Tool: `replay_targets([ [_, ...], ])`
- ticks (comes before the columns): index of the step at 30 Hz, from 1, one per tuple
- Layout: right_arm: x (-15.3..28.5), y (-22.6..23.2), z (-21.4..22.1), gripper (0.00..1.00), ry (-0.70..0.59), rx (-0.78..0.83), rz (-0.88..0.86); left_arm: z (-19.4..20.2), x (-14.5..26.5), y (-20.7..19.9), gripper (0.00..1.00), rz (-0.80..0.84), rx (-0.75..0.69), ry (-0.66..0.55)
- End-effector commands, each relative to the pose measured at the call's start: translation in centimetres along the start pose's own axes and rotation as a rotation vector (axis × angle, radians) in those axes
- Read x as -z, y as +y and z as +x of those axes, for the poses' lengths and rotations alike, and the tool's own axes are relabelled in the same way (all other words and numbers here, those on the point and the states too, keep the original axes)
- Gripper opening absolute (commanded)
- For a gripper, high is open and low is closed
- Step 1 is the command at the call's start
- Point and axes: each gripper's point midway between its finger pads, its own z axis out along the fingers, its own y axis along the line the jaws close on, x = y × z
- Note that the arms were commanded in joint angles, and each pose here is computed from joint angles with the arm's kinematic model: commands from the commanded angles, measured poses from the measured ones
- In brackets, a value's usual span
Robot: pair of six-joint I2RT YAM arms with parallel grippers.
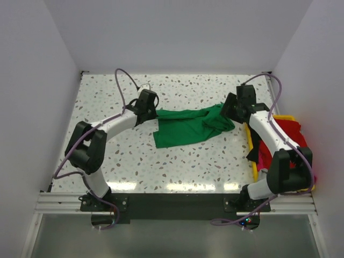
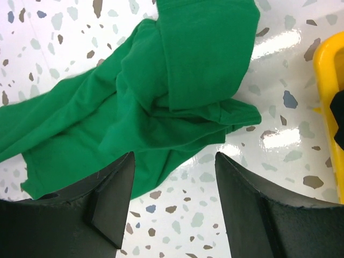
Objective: Fold and stack the t-shirts
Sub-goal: Flatten the tshirt out
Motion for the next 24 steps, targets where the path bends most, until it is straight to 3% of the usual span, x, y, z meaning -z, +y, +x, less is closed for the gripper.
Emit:
replay_targets([
  [1, -0.3, 1.4, -2.3, 0.65, -0.056, 0.02, -0.003, -3.4, 2.5, 0.9, 0.0, 0.026, 0.027, -0.085],
  [13, -4.4, 5.3, -0.8, 0.59, -0.027, 0.103, 0.045, -5.1, 4.6, 3.0, 0.0, 0.031, 0.056, -0.122],
  [16, -5.7, 5.1, -1.0, 0.38, -0.016, 0.123, 0.082, -6.1, 5.2, 3.3, 0.0, 0.033, 0.064, -0.137],
  [17, -6.0, 4.8, -1.0, 0.28, -0.011, 0.134, 0.104, -6.9, 5.5, 3.1, 0.0, 0.037, 0.068, -0.151],
  [18, -5.7, 5.1, -1.9, 0.1, -0.021, 0.138, 0.115, -7.3, 5.6, 3.5, 0.0, 0.03, 0.077, -0.153],
  [19, -5.9, 5.0, -2.0, 0.01, -0.014, 0.149, 0.131, -7.8, 5.7, 3.7, 0.0, 0.029, 0.076, -0.16],
  [24, -2.4, 6.6, -8.8, 0.0, -0.161, 0.157, 0.151, -14.4, 7.4, 5.2, 0.0, 0.021, 0.125, -0.247],
])
